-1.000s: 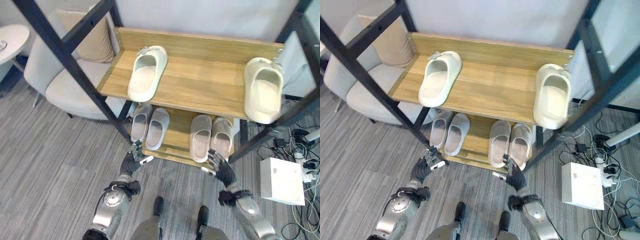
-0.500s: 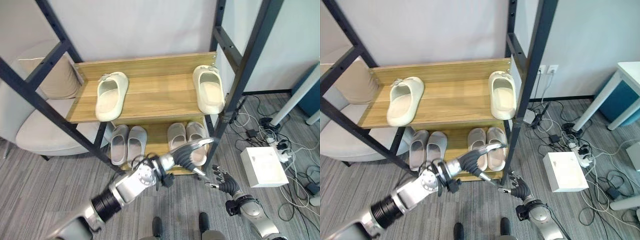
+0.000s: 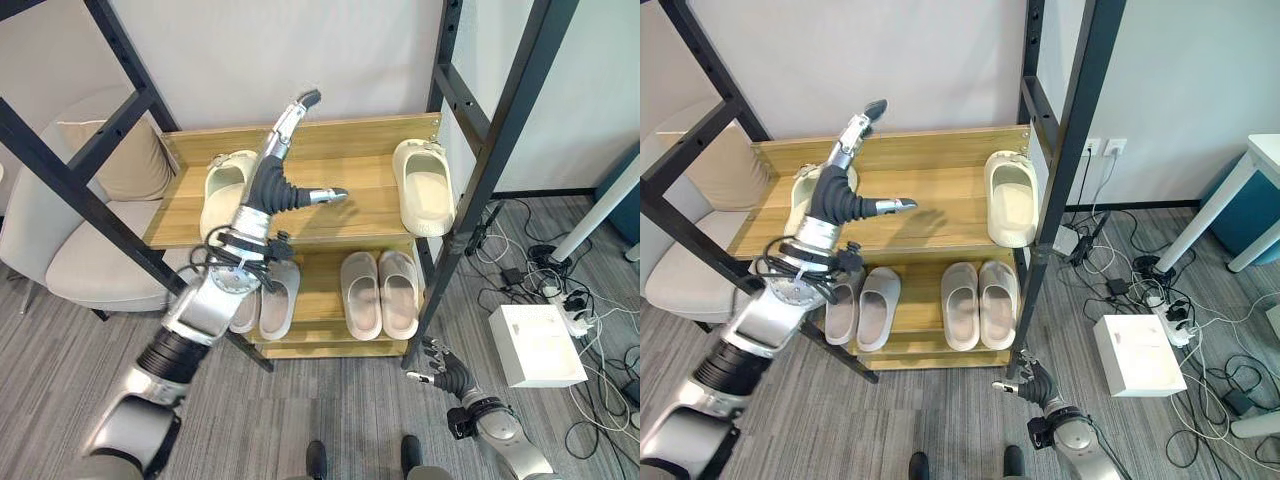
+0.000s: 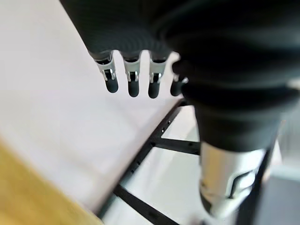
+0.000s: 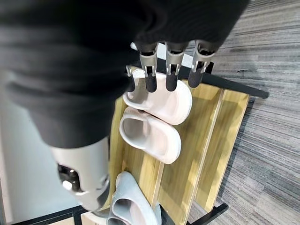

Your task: Arrange the slippers neatly on the shoe rack.

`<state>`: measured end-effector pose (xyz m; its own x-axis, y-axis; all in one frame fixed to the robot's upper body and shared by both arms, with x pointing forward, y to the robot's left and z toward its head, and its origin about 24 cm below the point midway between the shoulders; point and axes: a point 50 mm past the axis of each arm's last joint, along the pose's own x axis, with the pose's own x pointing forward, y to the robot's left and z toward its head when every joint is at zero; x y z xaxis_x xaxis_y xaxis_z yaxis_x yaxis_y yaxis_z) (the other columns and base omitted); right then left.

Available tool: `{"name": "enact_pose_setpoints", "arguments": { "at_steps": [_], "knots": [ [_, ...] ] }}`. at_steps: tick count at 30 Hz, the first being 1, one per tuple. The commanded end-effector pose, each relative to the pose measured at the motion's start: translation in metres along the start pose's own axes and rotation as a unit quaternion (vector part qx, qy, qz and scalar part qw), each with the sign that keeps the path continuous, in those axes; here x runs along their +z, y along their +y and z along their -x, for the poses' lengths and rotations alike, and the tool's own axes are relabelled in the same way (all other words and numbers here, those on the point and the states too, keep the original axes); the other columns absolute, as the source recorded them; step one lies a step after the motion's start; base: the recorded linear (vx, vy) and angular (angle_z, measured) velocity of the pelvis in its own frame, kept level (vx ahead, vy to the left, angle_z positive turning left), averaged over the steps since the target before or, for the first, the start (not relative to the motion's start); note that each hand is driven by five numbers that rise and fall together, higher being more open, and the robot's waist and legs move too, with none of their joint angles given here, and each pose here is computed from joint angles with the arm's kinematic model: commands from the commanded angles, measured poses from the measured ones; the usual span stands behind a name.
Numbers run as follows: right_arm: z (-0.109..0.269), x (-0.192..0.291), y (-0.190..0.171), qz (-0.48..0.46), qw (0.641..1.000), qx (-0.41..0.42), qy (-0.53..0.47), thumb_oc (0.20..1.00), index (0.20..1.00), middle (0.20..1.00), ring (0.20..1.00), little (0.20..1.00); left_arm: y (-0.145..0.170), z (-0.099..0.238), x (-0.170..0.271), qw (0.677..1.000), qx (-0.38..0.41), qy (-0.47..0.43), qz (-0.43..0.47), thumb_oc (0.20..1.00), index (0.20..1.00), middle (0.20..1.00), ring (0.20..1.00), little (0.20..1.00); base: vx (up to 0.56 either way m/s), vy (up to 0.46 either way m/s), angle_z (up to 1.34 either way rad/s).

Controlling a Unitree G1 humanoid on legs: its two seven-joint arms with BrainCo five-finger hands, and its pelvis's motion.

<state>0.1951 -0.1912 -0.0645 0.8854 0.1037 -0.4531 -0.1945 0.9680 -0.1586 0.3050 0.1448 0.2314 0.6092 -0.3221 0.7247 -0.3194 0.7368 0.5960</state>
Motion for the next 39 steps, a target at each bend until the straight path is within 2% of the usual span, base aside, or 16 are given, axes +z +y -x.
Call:
{"name": "enact_pose_setpoints", "arguments": {
  "at_steps": [1, 2, 4, 5, 7, 8, 12, 18, 24, 28, 34, 36, 37, 39],
  "knots": [
    [-0.006, 0.028, 0.003, -0.002, 0.997, 0.008, -0.080, 1.000, 1.000, 1.000, 1.000, 1.000, 0.022, -0.030, -0.002, 0.983, 0.068, -0.043, -0.164, 1.000, 1.000, 1.000, 1.000, 1.000, 0.04, 0.017, -0.03],
    [-0.005, 0.028, 0.002, -0.001, 0.997, 0.008, -0.082, 1.000, 1.000, 1.000, 1.000, 1.000, 0.031, -0.031, -0.014, 0.967, 0.073, -0.032, -0.244, 1.000, 1.000, 1.000, 1.000, 1.000, 0.04, 0.018, -0.04],
    [-0.004, 0.027, 0.002, 0.000, 0.997, 0.009, -0.081, 1.000, 1.000, 1.000, 1.000, 1.000, 0.036, -0.031, -0.018, 0.959, 0.071, -0.027, -0.274, 1.000, 1.000, 1.000, 1.000, 1.000, 0.02, 0.016, -0.07],
    [-0.002, 0.028, 0.000, 0.004, 0.997, 0.010, -0.083, 1.000, 1.000, 1.000, 1.000, 1.000, 0.046, -0.033, -0.028, 0.940, 0.066, -0.018, -0.334, 1.000, 1.000, 1.000, 1.000, 1.000, 0.02, 0.017, -0.07],
    [0.000, 0.026, -0.003, 0.007, 0.997, 0.007, -0.082, 1.000, 1.000, 1.000, 1.000, 1.000, 0.058, -0.032, -0.040, 0.916, 0.049, -0.002, -0.397, 1.000, 1.000, 1.000, 1.000, 1.000, 0.03, 0.019, -0.07],
    [0.000, 0.027, -0.003, 0.006, 0.997, 0.007, -0.082, 1.000, 1.000, 1.000, 1.000, 1.000, 0.058, -0.032, -0.040, 0.916, 0.049, -0.003, -0.398, 1.000, 1.000, 1.000, 1.000, 1.000, 0.02, 0.011, -0.11],
    [0.004, 0.026, -0.008, 0.004, 0.997, 0.001, -0.083, 1.000, 1.000, 1.000, 1.000, 1.000, 0.082, -0.025, -0.060, 0.876, 0.018, 0.034, -0.481, 1.000, 1.000, 1.000, 1.000, 1.000, 0.01, 0.004, -0.03],
    [0.007, 0.024, -0.011, 0.002, 0.997, 0.000, -0.080, 1.000, 1.000, 1.000, 1.000, 1.000, 0.107, -0.011, -0.082, 0.833, -0.006, 0.087, -0.546, 1.000, 1.000, 1.000, 1.000, 1.000, 0.02, 0.018, -0.11],
    [0.006, 0.027, -0.011, 0.000, 0.996, -0.001, -0.087, 1.000, 1.000, 1.000, 1.000, 1.000, 0.120, -0.004, -0.100, 0.810, -0.018, 0.144, -0.568, 1.000, 1.000, 1.000, 1.000, 1.000, 0.00, 0.000, 0.00],
    [0.007, 0.033, -0.015, -0.003, 0.995, -0.005, -0.099, 1.000, 1.000, 1.000, 1.000, 1.000, 0.130, -0.011, -0.111, 0.781, -0.033, 0.176, -0.599, 1.000, 1.000, 1.000, 1.000, 1.000, 0.00, 0.042, -0.01],
    [0.010, 0.031, -0.016, -0.022, 0.995, -0.011, -0.100, 1.000, 1.000, 1.000, 1.000, 1.000, 0.143, -0.024, -0.112, 0.766, -0.022, 0.194, -0.613, 1.000, 1.000, 1.000, 1.000, 1.000, 0.00, 0.036, -0.14],
    [0.011, 0.030, -0.016, -0.030, 0.995, -0.013, -0.098, 1.000, 1.000, 1.000, 1.000, 1.000, 0.148, -0.029, -0.108, 0.768, -0.008, 0.194, -0.610, 0.529, 0.529, 0.529, 0.529, 0.529, 0.01, 0.036, -0.17],
    [0.011, 0.031, -0.015, -0.033, 0.994, -0.012, -0.100, 1.000, 1.000, 1.000, 1.000, 1.000, 0.149, -0.033, -0.105, 0.770, -0.001, 0.190, -0.609, 0.200, 0.200, 0.200, 0.200, 0.200, 0.02, 0.039, -0.16],
    [0.011, 0.031, -0.014, -0.035, 0.994, -0.012, -0.100, 1.000, 1.000, 1.000, 1.000, 1.000, 0.149, -0.035, -0.104, 0.774, -0.002, 0.186, -0.606, 0.200, 0.200, 0.200, 0.200, 0.200, 0.01, 0.014, -0.05]
  ]
}}
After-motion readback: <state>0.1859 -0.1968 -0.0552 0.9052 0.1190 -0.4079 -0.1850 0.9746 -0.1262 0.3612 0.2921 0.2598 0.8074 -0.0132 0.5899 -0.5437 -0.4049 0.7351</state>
